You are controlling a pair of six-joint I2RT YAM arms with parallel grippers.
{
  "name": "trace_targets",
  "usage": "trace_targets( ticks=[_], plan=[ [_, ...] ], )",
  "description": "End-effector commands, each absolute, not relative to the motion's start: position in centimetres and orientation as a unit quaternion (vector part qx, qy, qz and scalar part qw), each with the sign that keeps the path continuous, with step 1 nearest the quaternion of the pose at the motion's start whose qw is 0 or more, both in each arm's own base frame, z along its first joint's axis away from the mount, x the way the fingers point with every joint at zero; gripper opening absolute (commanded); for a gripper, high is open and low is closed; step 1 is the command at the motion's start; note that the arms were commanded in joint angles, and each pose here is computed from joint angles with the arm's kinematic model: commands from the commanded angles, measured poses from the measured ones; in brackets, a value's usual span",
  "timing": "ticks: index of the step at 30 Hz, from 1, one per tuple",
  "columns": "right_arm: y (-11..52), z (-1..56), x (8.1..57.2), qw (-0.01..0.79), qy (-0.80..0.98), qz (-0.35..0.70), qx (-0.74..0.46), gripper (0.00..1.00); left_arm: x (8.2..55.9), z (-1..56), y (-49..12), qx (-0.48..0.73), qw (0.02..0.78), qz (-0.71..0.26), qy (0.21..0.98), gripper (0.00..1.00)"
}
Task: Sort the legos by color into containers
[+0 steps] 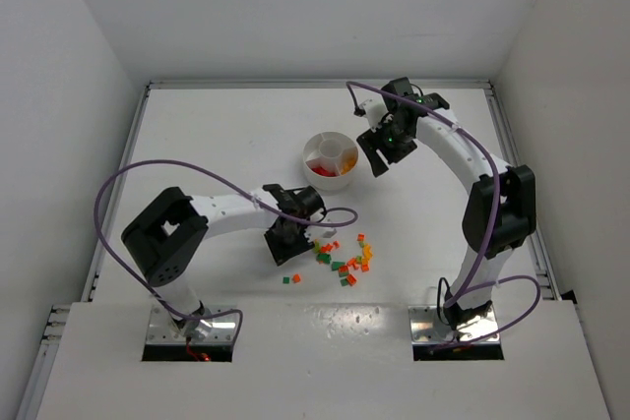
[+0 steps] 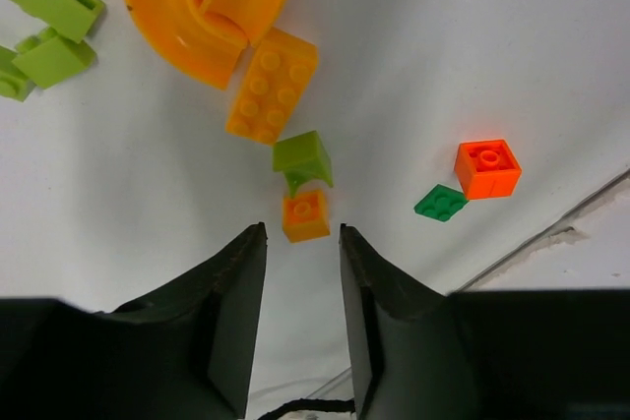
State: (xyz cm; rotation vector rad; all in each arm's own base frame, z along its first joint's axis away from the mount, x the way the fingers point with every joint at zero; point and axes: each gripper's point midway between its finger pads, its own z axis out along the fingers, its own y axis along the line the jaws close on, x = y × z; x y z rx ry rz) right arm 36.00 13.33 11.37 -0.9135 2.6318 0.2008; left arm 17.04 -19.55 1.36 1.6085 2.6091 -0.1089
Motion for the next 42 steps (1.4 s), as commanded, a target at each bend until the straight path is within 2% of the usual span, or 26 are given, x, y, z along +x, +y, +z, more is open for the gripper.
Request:
trace_targets(
  ticks=[1, 11, 19, 25, 26, 33, 42],
  plan=[
    [13.6, 13.3, 36.5, 0.201, 0.922, 0.076, -0.323, 0.66, 16.8, 1.8, -21.0, 0.533, 0.044, -0.048, 0.844, 0.41],
    [13.5, 13.1, 36.8, 0.201, 0.922, 0.072, -0.322, 0.65, 16.1, 0.9, -20.7, 0.541, 0.024, -0.052, 0.839, 0.3],
    [13.4, 13.7, 37.6, 0.216, 0.92, 0.062, -0.32, 0.64, 17.5, 2.1, -21.7, 0.545, 0.057, -0.052, 0.835, 0.2],
    [13.1, 13.7, 37.7, 0.216, 0.922, 0.052, -0.318, 0.64, 22.2, 9.2, -27.0, 0.535, 0.176, -0.09, 0.822, 0.16],
    [12.9, 13.7, 37.7, 0.216, 0.922, 0.048, -0.318, 0.64, 23.7, 12.1, -28.8, 0.527, 0.217, -0.104, 0.815, 0.15],
    [12.5, 14.5, 38.3, 0.234, 0.92, 0.032, -0.314, 0.64, 30.5, 19.6, -33.9, 0.448, 0.317, -0.14, 0.824, 0.14],
    [10.8, 15.2, 39.0, 0.248, 0.923, -0.001, -0.293, 0.64, 35.5, 17.3, -36.6, 0.394, 0.31, -0.127, 0.856, 0.12]
  ],
)
